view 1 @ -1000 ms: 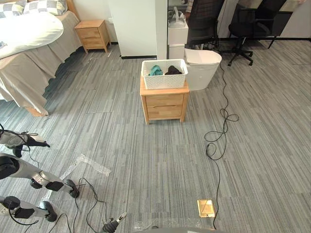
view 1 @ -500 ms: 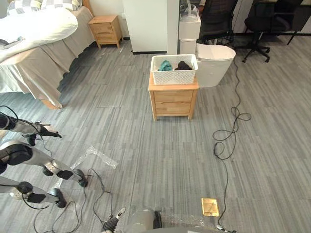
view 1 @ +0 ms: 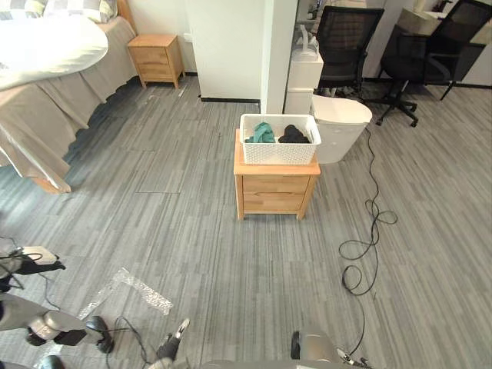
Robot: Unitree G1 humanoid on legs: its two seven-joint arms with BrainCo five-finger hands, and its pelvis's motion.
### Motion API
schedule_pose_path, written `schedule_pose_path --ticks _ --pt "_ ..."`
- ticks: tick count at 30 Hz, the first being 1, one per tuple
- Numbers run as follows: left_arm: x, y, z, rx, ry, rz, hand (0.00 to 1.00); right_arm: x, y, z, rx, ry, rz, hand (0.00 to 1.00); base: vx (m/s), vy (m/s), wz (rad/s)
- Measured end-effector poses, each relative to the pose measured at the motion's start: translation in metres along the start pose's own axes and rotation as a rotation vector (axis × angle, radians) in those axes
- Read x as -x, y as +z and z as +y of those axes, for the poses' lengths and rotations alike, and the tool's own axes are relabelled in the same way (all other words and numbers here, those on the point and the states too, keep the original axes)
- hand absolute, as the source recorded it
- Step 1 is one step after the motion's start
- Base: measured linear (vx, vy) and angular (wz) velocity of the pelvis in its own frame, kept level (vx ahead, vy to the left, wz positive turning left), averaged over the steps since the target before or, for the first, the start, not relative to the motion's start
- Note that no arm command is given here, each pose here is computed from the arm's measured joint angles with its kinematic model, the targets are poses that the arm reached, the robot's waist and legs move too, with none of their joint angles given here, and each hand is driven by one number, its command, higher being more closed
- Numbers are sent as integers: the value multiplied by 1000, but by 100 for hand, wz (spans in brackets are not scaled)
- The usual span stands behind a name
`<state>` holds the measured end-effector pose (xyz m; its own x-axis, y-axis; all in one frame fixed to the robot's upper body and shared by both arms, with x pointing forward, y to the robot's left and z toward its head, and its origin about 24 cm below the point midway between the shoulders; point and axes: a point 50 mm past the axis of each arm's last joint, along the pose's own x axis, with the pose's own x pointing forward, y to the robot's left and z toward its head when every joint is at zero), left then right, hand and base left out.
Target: Pick up the laundry basket with both hands and put the clothes into the washing machine.
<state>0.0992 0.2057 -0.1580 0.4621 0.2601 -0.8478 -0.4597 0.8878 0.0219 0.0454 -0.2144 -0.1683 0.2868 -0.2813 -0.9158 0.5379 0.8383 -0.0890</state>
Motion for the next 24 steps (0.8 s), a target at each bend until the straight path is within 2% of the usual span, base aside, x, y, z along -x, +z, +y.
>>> schedule_pose_path --ticks 5,7,12,16,19,24 --pt "-2 8 -20 20 -39 -27 0 1 -1 0 -13 0 2 0 523 -191 36" --pt "0 1 -19 37 -27 -12 0 2 -10 -1 -15 -3 37 0 621 -354 45" --pt "6 -18 -9 144 41 41 0 0 2 -14 5 -30 4 0 609 -385 -1" --pt "4 -8 1 119 55 1 0 0 2 -4 19 -2 5 0 478 -290 -19" --pt "3 -1 -5 90 26 -32 0 -4 20 7 -43 23 -38 0 278 -141 -15" --pt "8 4 -16 183 -6 -82 0 -1 73 26 -286 57 -243 0 254 75 -25"
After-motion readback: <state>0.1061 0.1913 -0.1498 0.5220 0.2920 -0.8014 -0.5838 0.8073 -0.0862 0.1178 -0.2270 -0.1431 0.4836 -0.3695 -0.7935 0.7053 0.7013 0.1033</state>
